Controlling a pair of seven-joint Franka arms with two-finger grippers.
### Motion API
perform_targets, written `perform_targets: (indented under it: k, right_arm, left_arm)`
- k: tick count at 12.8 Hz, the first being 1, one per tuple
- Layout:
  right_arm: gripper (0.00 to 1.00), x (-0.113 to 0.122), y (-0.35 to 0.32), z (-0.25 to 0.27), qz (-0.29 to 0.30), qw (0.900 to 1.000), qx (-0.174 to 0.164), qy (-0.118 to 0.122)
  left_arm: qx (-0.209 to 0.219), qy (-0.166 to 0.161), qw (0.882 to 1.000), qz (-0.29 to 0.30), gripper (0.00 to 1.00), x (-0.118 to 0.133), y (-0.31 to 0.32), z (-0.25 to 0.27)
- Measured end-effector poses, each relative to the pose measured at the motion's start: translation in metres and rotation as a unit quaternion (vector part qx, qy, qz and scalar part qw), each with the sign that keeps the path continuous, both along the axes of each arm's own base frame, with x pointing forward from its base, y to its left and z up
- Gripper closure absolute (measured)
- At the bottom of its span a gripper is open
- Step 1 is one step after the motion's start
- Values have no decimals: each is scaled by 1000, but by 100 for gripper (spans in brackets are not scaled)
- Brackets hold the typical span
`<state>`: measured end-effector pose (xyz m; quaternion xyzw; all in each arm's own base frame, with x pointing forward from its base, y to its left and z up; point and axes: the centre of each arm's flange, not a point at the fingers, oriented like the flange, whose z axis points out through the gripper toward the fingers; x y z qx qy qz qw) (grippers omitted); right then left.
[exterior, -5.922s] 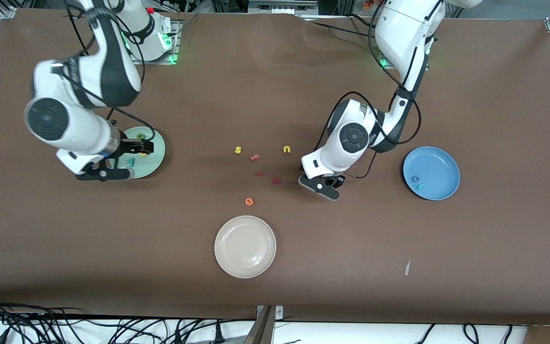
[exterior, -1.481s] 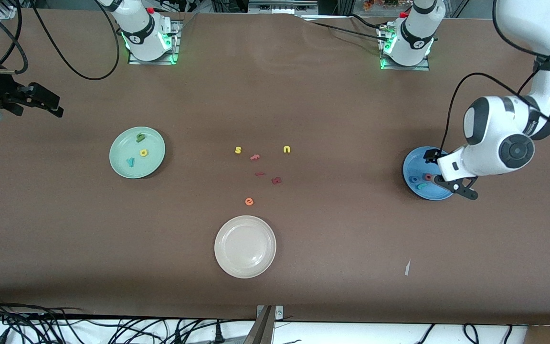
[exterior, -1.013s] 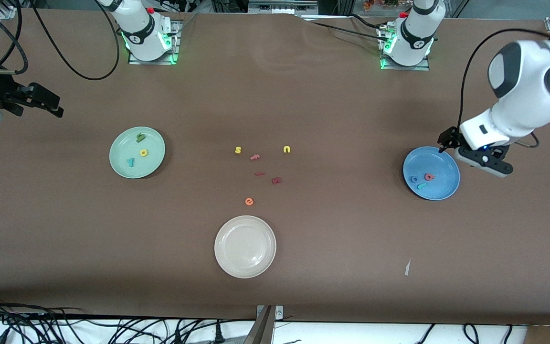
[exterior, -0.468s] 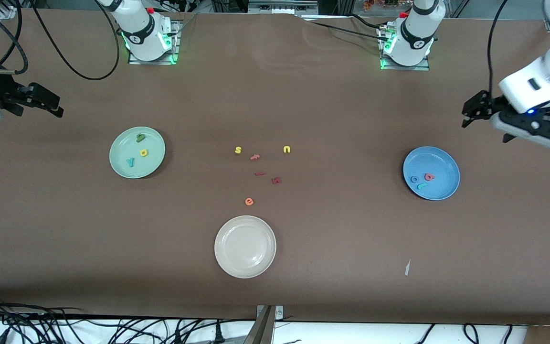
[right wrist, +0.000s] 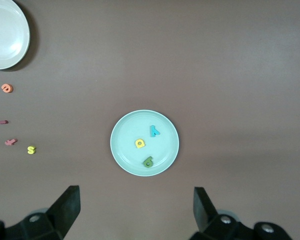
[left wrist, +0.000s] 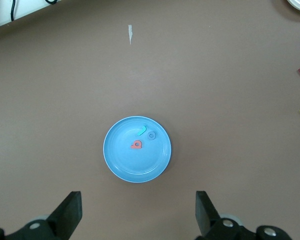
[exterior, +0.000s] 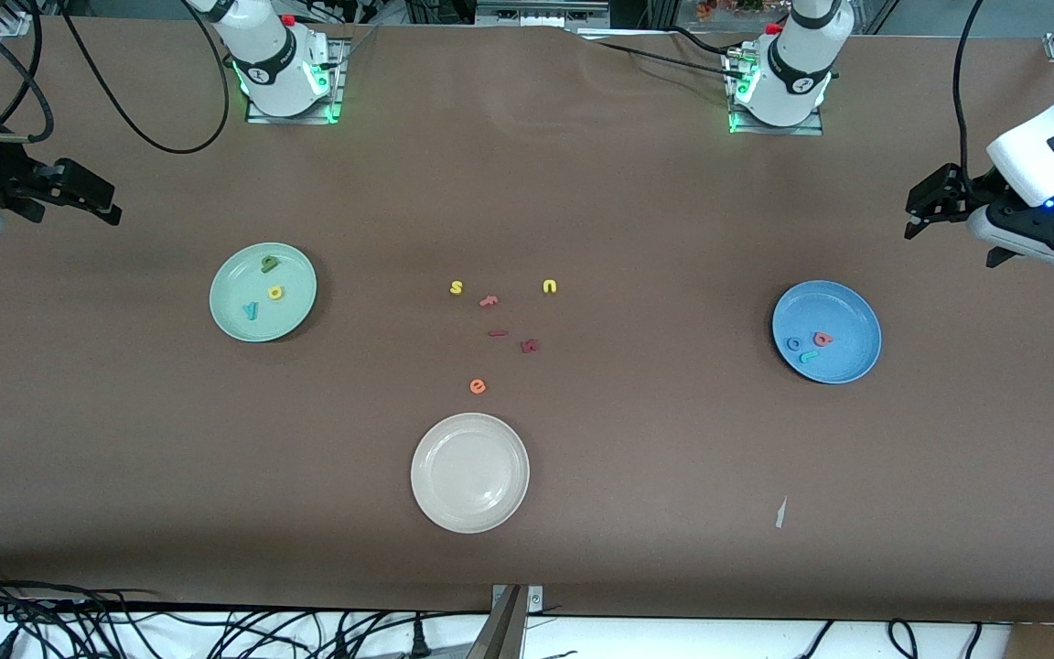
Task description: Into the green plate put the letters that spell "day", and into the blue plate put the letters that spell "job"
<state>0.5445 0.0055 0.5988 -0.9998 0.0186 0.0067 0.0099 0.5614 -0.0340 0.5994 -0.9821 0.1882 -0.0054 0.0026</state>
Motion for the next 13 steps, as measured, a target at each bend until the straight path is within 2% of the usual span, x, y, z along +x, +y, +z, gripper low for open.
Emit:
perform_targets:
  k: [13]
  right_arm:
    - [0, 0, -2, 0, -1, 1000, -3, -1]
  left_arm:
    - [0, -1, 1000, -8, 0, 0, -9, 1]
